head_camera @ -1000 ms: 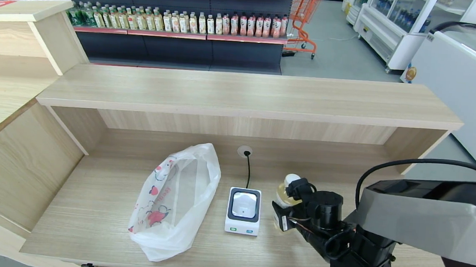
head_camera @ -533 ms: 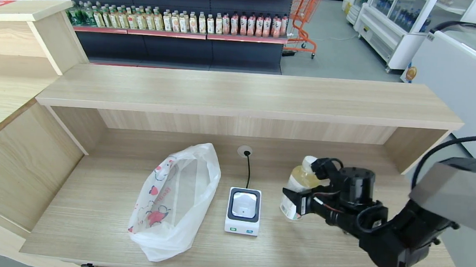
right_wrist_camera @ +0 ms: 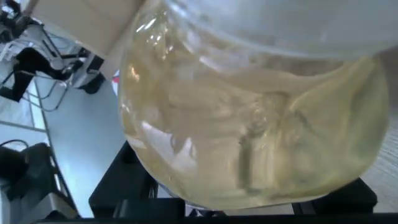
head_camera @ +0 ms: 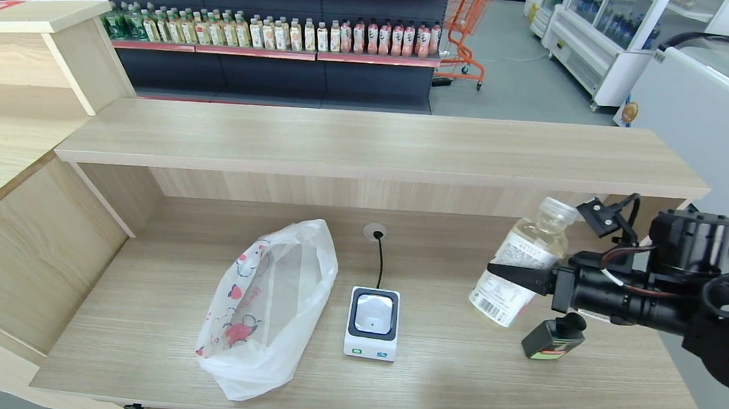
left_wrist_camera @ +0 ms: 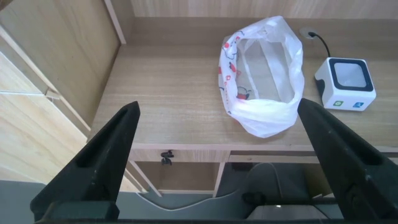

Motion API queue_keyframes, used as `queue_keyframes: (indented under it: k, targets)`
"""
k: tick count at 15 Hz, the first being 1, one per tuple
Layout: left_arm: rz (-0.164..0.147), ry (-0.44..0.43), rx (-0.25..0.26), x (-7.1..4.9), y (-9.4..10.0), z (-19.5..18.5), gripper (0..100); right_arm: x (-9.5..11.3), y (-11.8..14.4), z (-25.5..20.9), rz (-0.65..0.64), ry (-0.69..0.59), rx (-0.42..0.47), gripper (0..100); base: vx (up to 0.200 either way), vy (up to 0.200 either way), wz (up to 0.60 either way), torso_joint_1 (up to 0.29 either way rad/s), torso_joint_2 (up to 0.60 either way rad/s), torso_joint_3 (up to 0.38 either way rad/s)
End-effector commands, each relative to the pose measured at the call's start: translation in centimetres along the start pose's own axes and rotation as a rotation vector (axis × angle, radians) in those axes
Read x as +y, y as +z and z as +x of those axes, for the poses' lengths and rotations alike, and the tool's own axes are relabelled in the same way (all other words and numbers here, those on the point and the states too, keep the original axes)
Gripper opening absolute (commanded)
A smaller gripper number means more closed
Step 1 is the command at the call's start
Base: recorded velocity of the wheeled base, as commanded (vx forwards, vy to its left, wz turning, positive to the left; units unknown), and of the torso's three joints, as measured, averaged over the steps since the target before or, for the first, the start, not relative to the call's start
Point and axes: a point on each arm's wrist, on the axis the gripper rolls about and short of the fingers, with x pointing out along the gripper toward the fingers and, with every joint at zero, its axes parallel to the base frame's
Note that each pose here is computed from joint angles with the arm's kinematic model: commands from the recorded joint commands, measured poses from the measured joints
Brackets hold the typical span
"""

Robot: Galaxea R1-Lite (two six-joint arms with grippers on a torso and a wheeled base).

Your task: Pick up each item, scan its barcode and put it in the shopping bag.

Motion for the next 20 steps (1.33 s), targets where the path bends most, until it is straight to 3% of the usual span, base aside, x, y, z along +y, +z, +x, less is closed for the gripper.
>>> queue_keyframes:
  k: [1, 4, 8, 20]
  targets:
    - [0.0, 0.0, 0.001, 0.0, 0.0, 0.0, 100, 2.9, 0.5, -2.7, -0.038, 0.072, -0.028, 0, 0.0, 0.0, 0.0, 0.0, 0.0, 0.0]
    - [0.0, 0.0, 0.001, 0.0, 0.0, 0.0, 100, 4.4, -1.6, -3.6, -0.072, 0.159, 0.02, 0, 0.0, 0.0, 0.0, 0.0, 0.0, 0.0]
    - [0.0, 0.0, -0.001, 0.0, 0.0, 0.0, 100, 6.3, -1.5, -3.8, -0.1, 0.303, 0.031, 0, 0.0, 0.0, 0.0, 0.0, 0.0, 0.0]
    - [0.0, 0.0, 0.001, 0.0, 0.0, 0.0, 100, 7.8, -2.6, -4.1, -0.094, 0.399, 0.116, 0, 0.0, 0.0, 0.0, 0.0, 0.0, 0.0]
